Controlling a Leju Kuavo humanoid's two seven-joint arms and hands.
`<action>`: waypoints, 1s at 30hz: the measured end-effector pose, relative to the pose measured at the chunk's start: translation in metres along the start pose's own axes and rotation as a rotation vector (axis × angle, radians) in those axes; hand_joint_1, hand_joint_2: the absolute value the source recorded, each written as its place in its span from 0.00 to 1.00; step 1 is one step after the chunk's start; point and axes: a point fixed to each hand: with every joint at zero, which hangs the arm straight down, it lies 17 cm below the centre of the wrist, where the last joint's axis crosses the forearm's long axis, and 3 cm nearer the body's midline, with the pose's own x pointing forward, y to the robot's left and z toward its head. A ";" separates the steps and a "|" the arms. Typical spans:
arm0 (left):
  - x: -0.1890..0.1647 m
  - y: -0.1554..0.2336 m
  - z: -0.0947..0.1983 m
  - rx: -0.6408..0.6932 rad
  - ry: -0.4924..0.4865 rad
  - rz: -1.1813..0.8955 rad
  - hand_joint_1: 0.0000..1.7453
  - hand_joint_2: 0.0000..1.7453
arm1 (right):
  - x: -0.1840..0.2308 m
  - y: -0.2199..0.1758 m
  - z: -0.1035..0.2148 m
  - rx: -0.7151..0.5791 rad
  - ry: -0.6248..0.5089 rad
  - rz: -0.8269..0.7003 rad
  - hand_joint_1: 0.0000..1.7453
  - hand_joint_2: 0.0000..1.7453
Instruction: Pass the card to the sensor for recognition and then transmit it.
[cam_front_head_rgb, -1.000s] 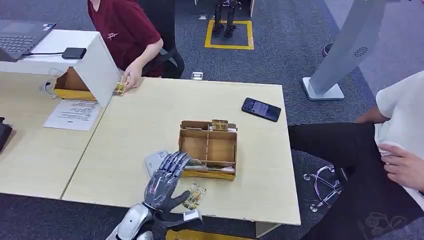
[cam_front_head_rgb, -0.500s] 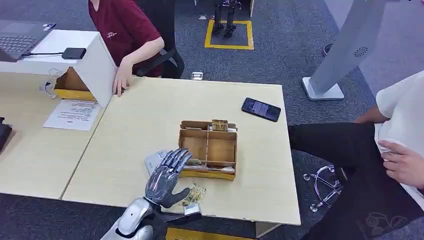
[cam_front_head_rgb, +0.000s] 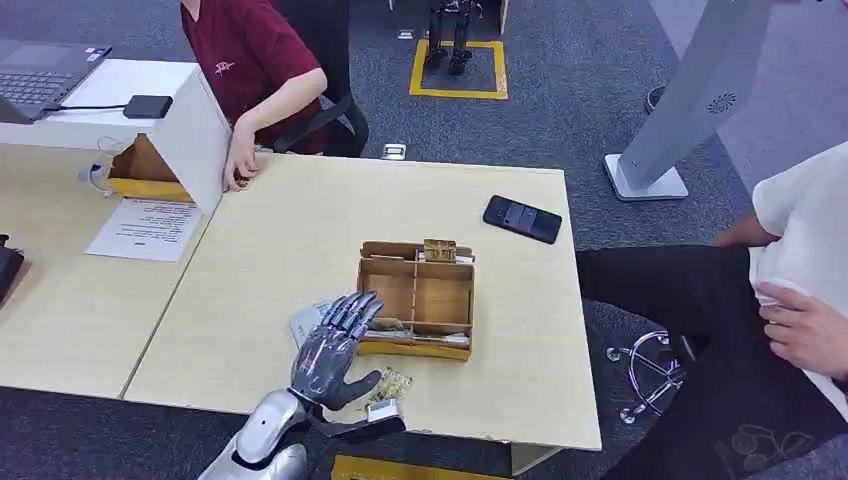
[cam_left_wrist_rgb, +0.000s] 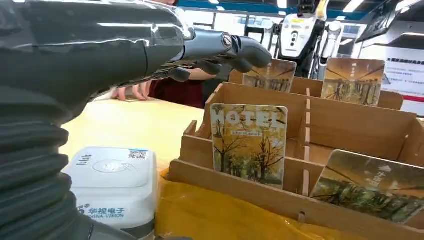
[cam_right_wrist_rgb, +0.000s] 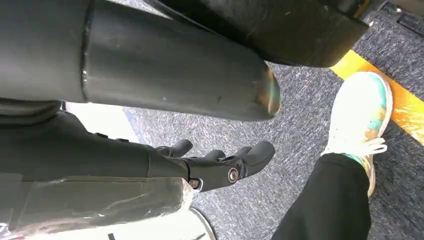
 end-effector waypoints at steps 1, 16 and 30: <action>0.000 0.000 0.000 0.000 0.000 0.000 0.00 1.00 | 0.000 0.000 0.000 0.000 0.000 0.001 0.00 0.00; -0.004 0.005 -0.004 0.015 0.010 0.009 0.00 1.00 | 0.000 0.000 0.000 0.000 0.000 0.003 0.00 0.00; -0.009 0.013 -0.017 0.021 0.004 0.011 0.00 1.00 | 0.001 0.001 0.000 0.002 -0.007 0.015 0.00 0.00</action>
